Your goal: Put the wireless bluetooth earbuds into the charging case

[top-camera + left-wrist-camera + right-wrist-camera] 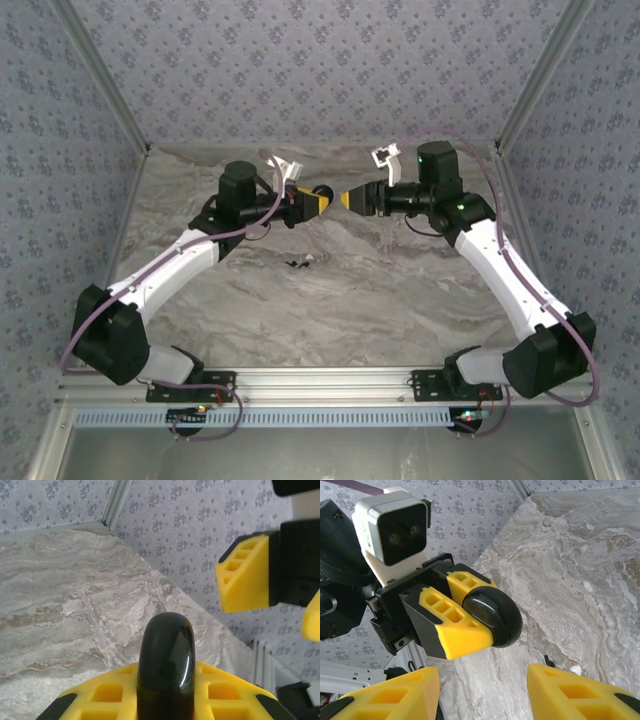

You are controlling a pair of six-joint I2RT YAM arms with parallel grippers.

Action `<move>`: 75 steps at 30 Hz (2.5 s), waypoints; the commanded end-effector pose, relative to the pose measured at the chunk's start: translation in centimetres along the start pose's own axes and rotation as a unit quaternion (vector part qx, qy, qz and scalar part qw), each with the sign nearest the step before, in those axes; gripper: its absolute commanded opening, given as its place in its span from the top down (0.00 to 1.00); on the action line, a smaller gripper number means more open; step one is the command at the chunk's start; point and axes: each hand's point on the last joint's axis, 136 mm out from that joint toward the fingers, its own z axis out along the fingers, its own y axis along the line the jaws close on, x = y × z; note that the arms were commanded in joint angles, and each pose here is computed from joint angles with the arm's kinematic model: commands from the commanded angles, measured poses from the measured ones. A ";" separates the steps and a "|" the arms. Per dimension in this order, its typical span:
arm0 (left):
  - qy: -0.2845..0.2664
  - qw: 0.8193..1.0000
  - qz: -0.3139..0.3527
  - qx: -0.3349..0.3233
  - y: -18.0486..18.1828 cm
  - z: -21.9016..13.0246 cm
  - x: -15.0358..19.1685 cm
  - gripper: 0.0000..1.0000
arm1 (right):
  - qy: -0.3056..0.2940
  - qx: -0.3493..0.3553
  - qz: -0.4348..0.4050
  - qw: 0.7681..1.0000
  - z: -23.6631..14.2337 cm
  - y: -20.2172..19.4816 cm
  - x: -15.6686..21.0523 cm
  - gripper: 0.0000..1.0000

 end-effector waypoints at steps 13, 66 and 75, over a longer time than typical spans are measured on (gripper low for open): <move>-0.003 0.977 0.195 0.091 -4.4 0.4 0.0 0.79 | 0.031 0.009 -0.029 0.999 0.4 0.9 1.1 0.48; -0.014 0.990 0.132 -0.057 1.1 -2.8 2.5 0.79 | 0.110 0.224 0.106 0.963 2.4 -12.1 6.5 0.47; -0.014 0.985 0.115 -0.131 2.2 -5.8 4.1 0.78 | 0.174 0.196 0.133 0.956 9.3 -14.0 10.3 0.52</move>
